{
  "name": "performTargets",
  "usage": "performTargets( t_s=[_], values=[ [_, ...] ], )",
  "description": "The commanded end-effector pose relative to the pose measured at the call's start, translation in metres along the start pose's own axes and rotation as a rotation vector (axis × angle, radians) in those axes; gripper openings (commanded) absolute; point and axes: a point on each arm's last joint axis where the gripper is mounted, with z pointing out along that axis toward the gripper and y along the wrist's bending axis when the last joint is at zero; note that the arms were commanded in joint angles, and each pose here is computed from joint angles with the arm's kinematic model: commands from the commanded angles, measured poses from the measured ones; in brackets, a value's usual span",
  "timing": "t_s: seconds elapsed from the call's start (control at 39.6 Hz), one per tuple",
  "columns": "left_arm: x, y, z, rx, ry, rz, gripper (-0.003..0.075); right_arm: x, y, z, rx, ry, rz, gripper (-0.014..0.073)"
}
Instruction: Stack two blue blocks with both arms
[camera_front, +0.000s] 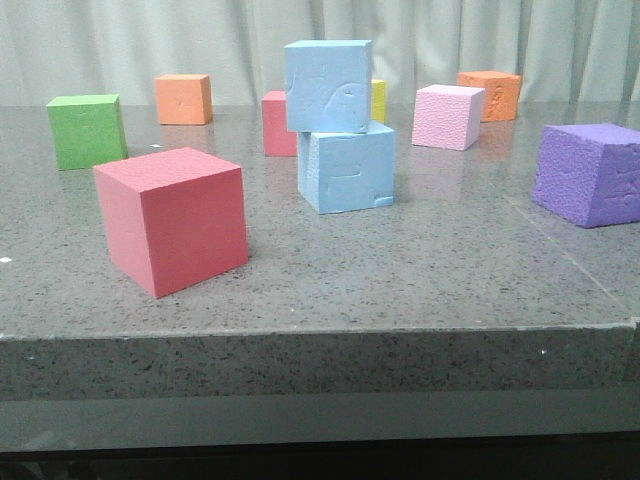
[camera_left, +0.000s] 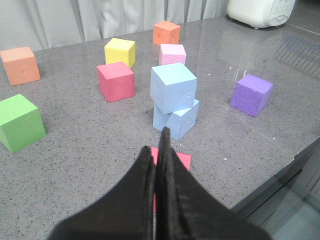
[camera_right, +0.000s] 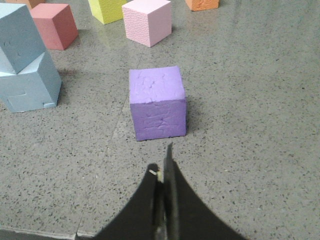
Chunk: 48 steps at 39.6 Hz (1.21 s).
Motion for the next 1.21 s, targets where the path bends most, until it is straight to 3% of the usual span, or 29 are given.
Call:
performTargets(
  t_s=[0.0, 0.38, 0.61, 0.91, 1.19],
  values=[
    [-0.015, -0.002, -0.003, 0.017, -0.106, -0.003, -0.002, -0.015, 0.0, -0.003, 0.006, -0.102, -0.004, -0.0067],
    [-0.014, 0.001, -0.001, -0.012, -0.161, 0.052, -0.002, -0.015, 0.0, -0.003, 0.006, -0.102, -0.004, -0.0067],
    [0.012, 0.009, 0.0, -0.088, -0.239, 0.065, -0.002, -0.015, 0.0, -0.003, 0.006, -0.102, -0.004, -0.0067],
    [0.07, 0.025, -0.022, -0.4, -0.409, -0.048, -0.002, -0.015, 0.0, -0.003, 0.006, -0.102, -0.004, -0.0067],
    [0.122, 0.03, -0.024, -0.625, -0.446, -0.067, -0.002, -0.015, 0.0, -0.003, 0.006, -0.102, -0.004, -0.0067]
  ],
)
